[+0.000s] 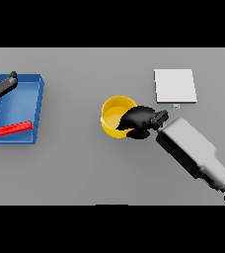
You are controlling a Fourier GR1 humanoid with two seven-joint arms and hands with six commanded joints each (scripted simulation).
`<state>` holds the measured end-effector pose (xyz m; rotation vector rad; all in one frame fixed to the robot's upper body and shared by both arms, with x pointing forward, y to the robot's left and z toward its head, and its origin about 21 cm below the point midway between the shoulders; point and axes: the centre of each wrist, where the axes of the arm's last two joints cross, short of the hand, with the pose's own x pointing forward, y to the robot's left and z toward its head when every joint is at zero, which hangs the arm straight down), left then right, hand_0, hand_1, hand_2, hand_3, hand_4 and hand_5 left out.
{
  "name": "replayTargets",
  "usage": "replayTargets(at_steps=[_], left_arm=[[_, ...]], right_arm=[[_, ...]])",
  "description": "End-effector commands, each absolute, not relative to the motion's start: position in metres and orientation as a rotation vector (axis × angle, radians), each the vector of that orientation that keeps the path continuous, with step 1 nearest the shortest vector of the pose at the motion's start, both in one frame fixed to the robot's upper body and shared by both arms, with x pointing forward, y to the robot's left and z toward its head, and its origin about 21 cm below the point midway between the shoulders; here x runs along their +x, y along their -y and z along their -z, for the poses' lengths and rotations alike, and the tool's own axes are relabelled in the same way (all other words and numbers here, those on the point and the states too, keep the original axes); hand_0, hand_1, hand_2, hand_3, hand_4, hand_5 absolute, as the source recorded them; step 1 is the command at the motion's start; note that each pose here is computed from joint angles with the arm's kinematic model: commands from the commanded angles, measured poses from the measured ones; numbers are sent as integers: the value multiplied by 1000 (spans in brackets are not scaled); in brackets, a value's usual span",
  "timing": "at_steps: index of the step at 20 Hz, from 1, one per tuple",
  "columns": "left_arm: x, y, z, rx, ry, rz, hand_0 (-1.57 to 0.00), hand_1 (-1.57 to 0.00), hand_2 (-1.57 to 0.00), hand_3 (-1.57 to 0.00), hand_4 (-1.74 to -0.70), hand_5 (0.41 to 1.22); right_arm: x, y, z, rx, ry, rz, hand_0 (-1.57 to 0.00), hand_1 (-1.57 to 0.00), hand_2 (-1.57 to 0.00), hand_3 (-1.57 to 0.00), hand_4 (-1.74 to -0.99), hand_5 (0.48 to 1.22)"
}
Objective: Pick up the red beaker and tilt it to pour out 1 green nut into yellow bowl. Pick up the yellow bowl and place it on the metallic measuring scale.
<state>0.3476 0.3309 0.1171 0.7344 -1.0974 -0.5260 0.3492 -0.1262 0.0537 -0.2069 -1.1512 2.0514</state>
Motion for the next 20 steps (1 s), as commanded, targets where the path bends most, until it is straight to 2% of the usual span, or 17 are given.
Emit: replayTargets(at_steps=[1,3,7,10,14,20], left_arm=[[349,-330,-117,733,1086,523,1,1,1,1,-802,726],[347,-329,-116,724,1091,525,1,1,1,1,-806,724],[344,-331,-119,731,1092,529,1,1,1,1,-801,724],[344,-333,-121,733,1087,538,1,1,1,1,-798,721],[347,-329,-123,733,1092,535,1,1,1,1,-800,722],[347,-330,-125,739,1107,540,1,1,1,1,-800,723]], right_arm=[[347,123,-54,-223,1138,-2048,-1428,-1419,-1355,-1155,-1694,1187],[347,126,-53,-224,1159,-2034,-1480,-1474,-1424,-1176,-1711,1199],[350,132,-73,-232,1187,-2023,-1534,-1531,-1490,-1192,-1729,1212],[349,138,-97,-274,1209,-2025,-1552,-1551,-1506,-1377,-1731,1216],[351,144,-131,-378,1214,-2000,-1563,-1563,-1544,-1308,-1724,1219],[360,165,-152,-437,1237,-1969,-1569,-1569,-1564,-1238,-1719,1220]])
